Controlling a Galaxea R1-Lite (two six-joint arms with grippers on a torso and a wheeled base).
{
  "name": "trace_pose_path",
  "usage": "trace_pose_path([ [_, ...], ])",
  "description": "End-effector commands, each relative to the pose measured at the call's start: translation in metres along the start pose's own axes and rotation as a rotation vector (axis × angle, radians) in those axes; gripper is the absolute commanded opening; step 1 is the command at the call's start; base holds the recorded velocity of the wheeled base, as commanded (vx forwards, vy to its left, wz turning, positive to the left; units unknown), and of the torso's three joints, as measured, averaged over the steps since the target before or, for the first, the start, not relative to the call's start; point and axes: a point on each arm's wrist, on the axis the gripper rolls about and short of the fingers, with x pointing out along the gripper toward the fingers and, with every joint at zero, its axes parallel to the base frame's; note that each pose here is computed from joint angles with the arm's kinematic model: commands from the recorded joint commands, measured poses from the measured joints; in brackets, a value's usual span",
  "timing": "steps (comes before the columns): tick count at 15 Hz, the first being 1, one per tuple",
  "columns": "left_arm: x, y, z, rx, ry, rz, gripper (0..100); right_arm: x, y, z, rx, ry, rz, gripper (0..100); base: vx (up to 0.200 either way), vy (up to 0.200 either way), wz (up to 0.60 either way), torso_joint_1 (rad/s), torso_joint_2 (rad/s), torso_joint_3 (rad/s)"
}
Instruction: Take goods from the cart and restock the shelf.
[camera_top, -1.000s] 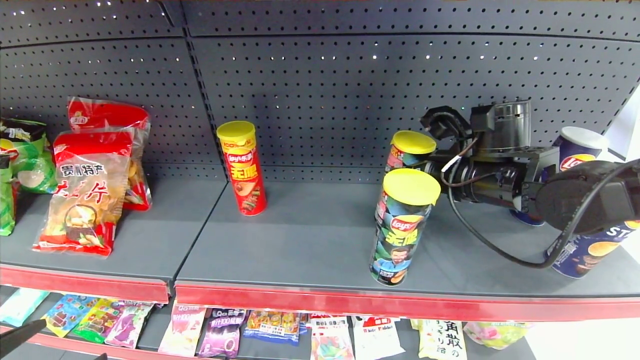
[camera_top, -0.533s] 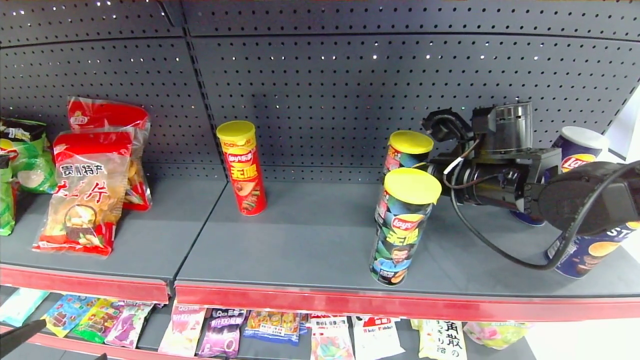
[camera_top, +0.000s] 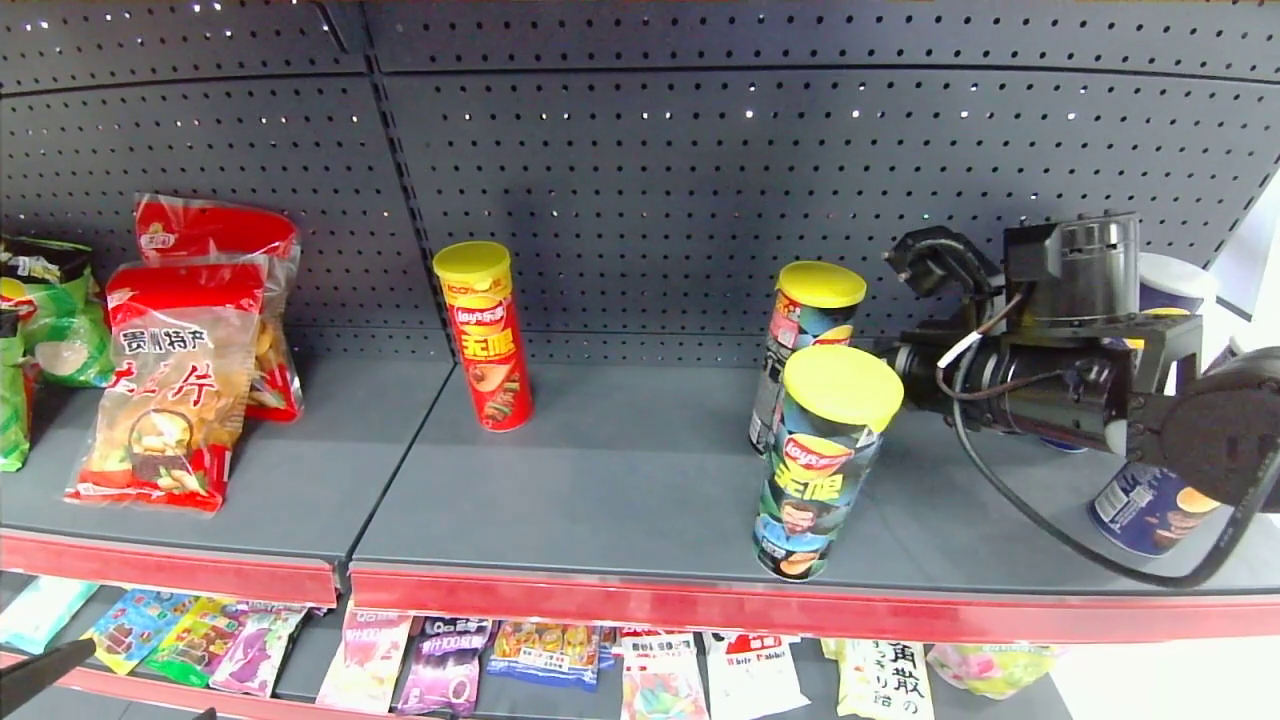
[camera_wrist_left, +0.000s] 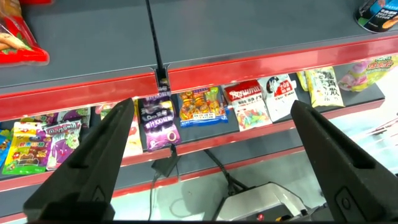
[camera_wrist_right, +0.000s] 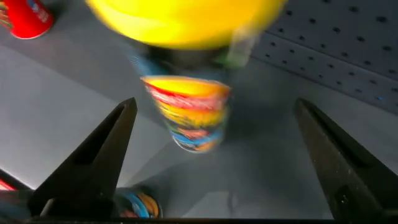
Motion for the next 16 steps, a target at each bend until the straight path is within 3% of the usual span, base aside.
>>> trace_pose_path([
  [1, 0.001, 0.000, 0.000, -0.001, 0.007, 0.000, 100, -0.010, -0.004, -0.001, 0.005, -0.009, -0.012, 100, 0.000, 0.000, 0.00, 0.000, 0.00, 0.000],
  [5, 0.001, 0.000, 0.001, 0.002, 0.006, -0.001, 100, -0.009, -0.011, -0.007, 0.013, 0.016, -0.034, 100, 0.000, 0.000, 0.00, 0.000, 0.00, 0.000],
  [11, 0.001, 0.000, 0.000, 0.001, 0.008, -0.004, 100, -0.022, -0.038, -0.031, 0.039, 0.087, -0.166, 100, 0.000, 0.000, 0.00, 0.000, 0.00, 0.000],
  [16, 0.004, 0.000, 0.001, -0.001, 0.023, -0.005, 100, -0.064, -0.034, -0.050, 0.045, 0.088, -0.160, 100, 0.000, 0.000, 0.00, 0.000, 0.00, 0.000],
])
